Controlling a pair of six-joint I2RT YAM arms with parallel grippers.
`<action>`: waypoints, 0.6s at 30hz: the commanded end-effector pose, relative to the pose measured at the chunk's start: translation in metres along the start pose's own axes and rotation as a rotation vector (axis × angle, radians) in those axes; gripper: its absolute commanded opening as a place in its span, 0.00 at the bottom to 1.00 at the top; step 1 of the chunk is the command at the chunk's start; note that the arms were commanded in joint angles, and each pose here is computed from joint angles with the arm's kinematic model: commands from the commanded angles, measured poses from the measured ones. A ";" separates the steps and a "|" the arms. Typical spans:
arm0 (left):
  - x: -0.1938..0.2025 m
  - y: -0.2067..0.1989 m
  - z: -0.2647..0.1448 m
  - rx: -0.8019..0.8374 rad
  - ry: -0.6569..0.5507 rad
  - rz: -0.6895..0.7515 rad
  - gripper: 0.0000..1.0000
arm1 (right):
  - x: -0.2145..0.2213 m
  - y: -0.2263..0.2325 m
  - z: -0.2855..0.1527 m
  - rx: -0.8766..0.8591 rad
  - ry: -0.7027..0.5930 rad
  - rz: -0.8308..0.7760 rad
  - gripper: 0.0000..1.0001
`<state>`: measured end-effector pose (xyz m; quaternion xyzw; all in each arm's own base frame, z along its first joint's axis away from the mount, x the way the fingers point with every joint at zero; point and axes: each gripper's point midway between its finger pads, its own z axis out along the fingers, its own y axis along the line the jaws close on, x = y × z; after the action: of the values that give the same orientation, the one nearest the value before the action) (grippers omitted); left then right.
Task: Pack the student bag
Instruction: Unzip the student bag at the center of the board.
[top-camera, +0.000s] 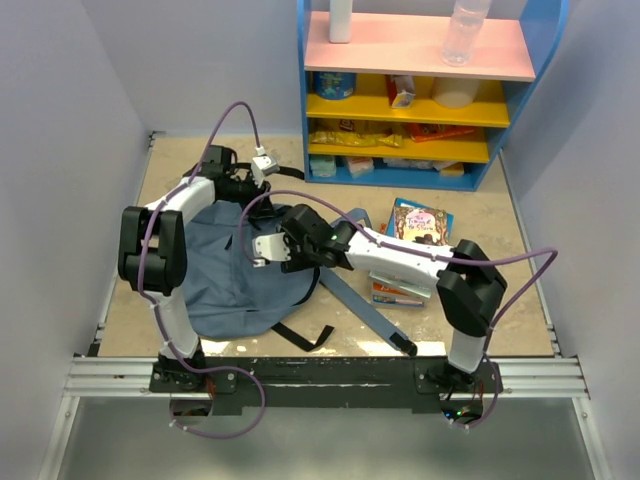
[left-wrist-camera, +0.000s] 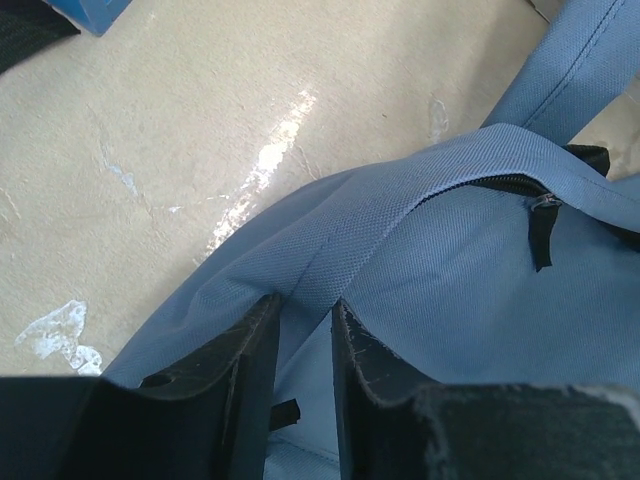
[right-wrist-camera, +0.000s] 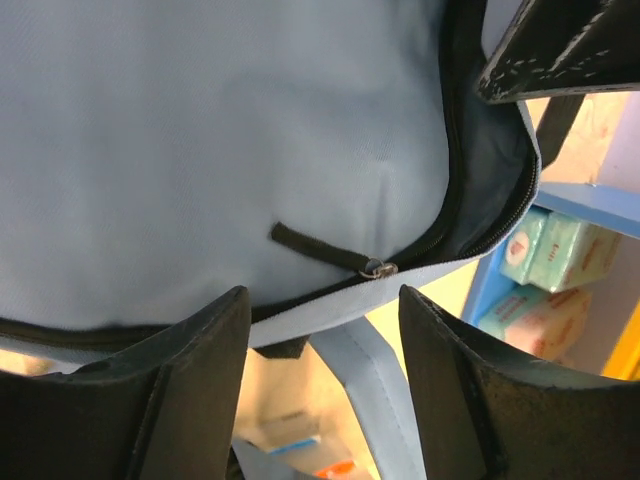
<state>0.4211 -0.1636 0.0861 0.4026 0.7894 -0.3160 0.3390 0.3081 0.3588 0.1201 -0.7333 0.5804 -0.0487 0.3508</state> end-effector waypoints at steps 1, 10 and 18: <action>-0.018 -0.008 -0.001 0.048 -0.043 0.049 0.33 | 0.015 0.008 0.006 -0.022 0.109 -0.141 0.62; -0.017 -0.010 -0.001 0.058 -0.041 0.055 0.33 | 0.015 0.006 0.033 -0.007 0.139 -0.225 0.59; -0.015 -0.012 -0.002 0.064 -0.035 0.055 0.32 | 0.006 -0.008 0.043 0.020 0.101 -0.222 0.52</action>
<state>0.4163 -0.1645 0.0853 0.4089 0.7860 -0.3221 0.3336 0.3186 0.3571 0.0665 -0.7978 0.5188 -0.1266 0.2800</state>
